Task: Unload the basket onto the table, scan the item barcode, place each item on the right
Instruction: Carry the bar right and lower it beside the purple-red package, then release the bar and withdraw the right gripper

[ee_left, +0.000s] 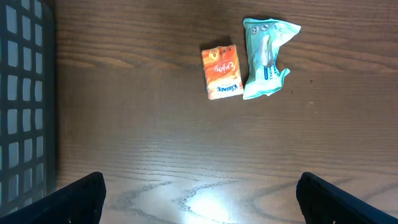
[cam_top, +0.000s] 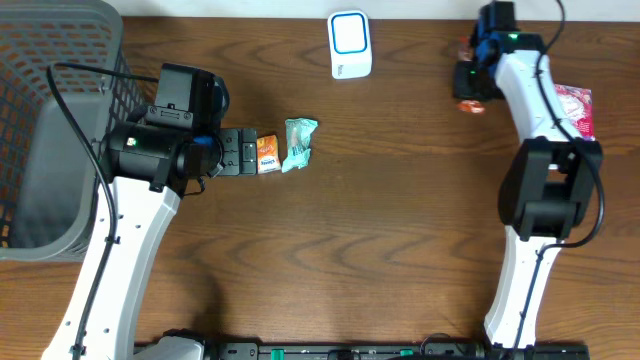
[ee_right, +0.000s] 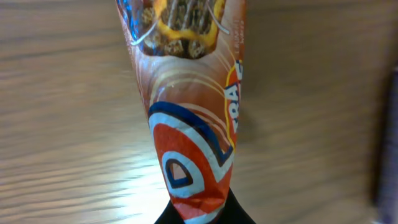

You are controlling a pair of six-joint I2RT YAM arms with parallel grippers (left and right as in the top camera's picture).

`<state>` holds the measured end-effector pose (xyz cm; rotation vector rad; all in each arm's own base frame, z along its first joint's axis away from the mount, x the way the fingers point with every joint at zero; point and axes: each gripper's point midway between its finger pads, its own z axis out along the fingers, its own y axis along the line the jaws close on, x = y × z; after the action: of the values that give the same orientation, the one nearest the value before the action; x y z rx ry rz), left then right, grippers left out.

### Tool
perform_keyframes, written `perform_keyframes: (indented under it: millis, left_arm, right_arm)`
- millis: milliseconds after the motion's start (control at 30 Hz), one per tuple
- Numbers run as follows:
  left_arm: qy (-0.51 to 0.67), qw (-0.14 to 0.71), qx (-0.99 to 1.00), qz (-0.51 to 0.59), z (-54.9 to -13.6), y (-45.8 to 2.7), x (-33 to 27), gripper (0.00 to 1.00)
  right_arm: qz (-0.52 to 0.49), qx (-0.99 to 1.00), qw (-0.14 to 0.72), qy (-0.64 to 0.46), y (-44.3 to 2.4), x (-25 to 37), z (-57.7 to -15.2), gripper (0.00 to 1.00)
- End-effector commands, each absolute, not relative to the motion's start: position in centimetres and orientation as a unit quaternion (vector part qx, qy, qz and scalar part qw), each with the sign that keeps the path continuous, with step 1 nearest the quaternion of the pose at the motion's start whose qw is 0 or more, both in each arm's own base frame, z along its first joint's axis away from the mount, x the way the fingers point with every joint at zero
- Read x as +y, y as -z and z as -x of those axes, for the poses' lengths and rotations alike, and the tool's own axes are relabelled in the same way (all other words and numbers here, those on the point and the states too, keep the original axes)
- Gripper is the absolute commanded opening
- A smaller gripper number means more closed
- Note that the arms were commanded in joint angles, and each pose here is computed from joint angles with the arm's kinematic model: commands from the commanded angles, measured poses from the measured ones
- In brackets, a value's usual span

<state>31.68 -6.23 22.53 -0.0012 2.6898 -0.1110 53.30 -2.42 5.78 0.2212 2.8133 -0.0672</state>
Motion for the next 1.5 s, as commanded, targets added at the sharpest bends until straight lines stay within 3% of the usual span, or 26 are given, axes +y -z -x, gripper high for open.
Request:
perform_keyframes:
  millis: [0, 367, 767, 933, 1200, 1333, 1467]
  left_arm:
    - [0.036, 0.223, 0.974, 0.002, -31.5, -22.6, -6.1, 0.98]
    - [0.036, 0.223, 0.974, 0.002, -31.5, -22.6, -6.1, 0.98]
    - [0.036, 0.223, 0.974, 0.002, -31.5, -22.6, -6.1, 0.98]
    - [0.036, 0.223, 0.974, 0.002, -31.5, -22.6, -6.1, 0.98]
    - [0.036, 0.223, 0.974, 0.002, -31.5, -22.6, -6.1, 0.98]
    - [0.036, 0.223, 0.974, 0.002, -31.5, -22.6, -6.1, 0.98]
    - [0.036, 0.223, 0.974, 0.002, -31.5, -22.6, -6.1, 0.98]
  right_arm:
    - [-0.076, 0.983, 0.158, 0.048, -7.5, -5.5, -52.4, 0.01]
    - [-0.121, 0.982, 0.127, 0.067, -6.5, -11.5, -50.1, 0.01]
    - [-0.128, 0.981, 0.088, 0.119, -0.7, -15.4, -46.8, 0.01]
    - [-0.158, 0.966, 0.079, 0.188, -1.2, -18.3, -45.7, 0.01]
    - [-0.170, 0.964, 0.074, 0.192, -1.3, -19.6, -45.1, 0.01]
    - [-0.166, 0.967, 0.073, 0.181, -1.5, -18.9, -45.0, 0.14]
    - [-0.160, 0.971, 0.103, 0.147, -3.4, -17.3, -46.2, 0.41]
